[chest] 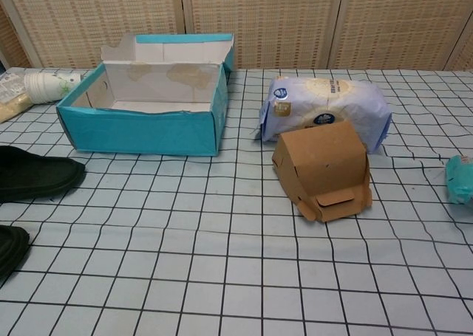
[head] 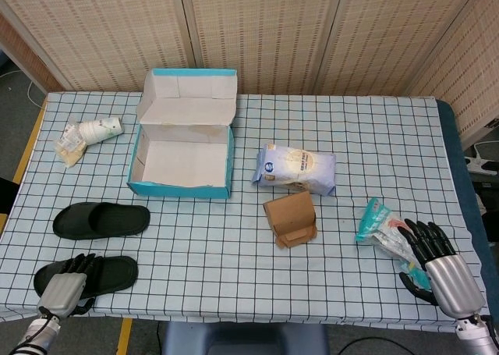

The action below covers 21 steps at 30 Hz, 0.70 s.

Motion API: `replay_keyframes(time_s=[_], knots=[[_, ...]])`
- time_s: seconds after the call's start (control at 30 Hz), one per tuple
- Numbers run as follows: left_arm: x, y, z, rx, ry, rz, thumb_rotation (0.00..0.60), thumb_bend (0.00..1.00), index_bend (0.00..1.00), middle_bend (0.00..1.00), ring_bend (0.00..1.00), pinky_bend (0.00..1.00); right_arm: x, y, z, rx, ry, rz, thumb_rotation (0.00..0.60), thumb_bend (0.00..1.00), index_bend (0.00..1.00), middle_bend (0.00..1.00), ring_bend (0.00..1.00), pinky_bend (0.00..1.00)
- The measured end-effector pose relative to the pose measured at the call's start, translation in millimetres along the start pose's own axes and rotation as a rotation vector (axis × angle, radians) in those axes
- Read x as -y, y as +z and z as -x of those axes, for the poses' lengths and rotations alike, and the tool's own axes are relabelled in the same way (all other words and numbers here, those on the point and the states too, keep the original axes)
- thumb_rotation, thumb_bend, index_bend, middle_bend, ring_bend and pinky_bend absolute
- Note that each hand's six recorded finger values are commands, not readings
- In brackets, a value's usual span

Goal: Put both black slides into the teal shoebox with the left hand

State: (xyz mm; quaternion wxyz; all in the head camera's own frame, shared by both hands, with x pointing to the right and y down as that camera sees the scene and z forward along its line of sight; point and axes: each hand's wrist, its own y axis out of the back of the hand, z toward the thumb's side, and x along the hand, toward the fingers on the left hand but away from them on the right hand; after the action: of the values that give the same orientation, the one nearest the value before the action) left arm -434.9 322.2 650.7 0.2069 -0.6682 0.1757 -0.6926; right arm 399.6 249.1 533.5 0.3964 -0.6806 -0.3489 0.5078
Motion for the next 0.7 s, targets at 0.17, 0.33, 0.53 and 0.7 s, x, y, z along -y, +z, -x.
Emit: replay_keyframes(time_s=[0.17, 0.33, 0.53, 0.7], knots=[[2, -5, -7, -0.022, 0.01, -0.045, 0.6, 0.37, 0.0, 0.0, 0.0, 0.17, -1, 0, 0, 0.002, -0.001, 0.0, 0.575, 0.24, 0.0, 0.0, 0.0, 0.0], [3, -5, -13, -0.035, 0.028, -0.065, 0.6, 0.44, 0.15, 0.11, 0.06, 0.27, -1, -1, 0, 0.004, 0.0, 0.0, 0.574, 0.24, 0.0, 0.0, 0.0, 0.0], [1, -4, -15, -0.033, 0.045, -0.055, 0.6, 0.46, 0.44, 0.4, 0.32, 0.5, 0, 0, 0, 0.006, 0.002, 0.001, 0.575, 0.24, 0.0, 0.0, 0.0, 0.0], [-9, -5, -12, -0.028, 0.101, -0.067, 0.6, 0.52, 0.53, 0.49, 0.39, 0.58, 1, 0, 0, 0.007, 0.008, -0.002, 0.575, 0.24, 0.0, 0.0, 0.0, 0.0]])
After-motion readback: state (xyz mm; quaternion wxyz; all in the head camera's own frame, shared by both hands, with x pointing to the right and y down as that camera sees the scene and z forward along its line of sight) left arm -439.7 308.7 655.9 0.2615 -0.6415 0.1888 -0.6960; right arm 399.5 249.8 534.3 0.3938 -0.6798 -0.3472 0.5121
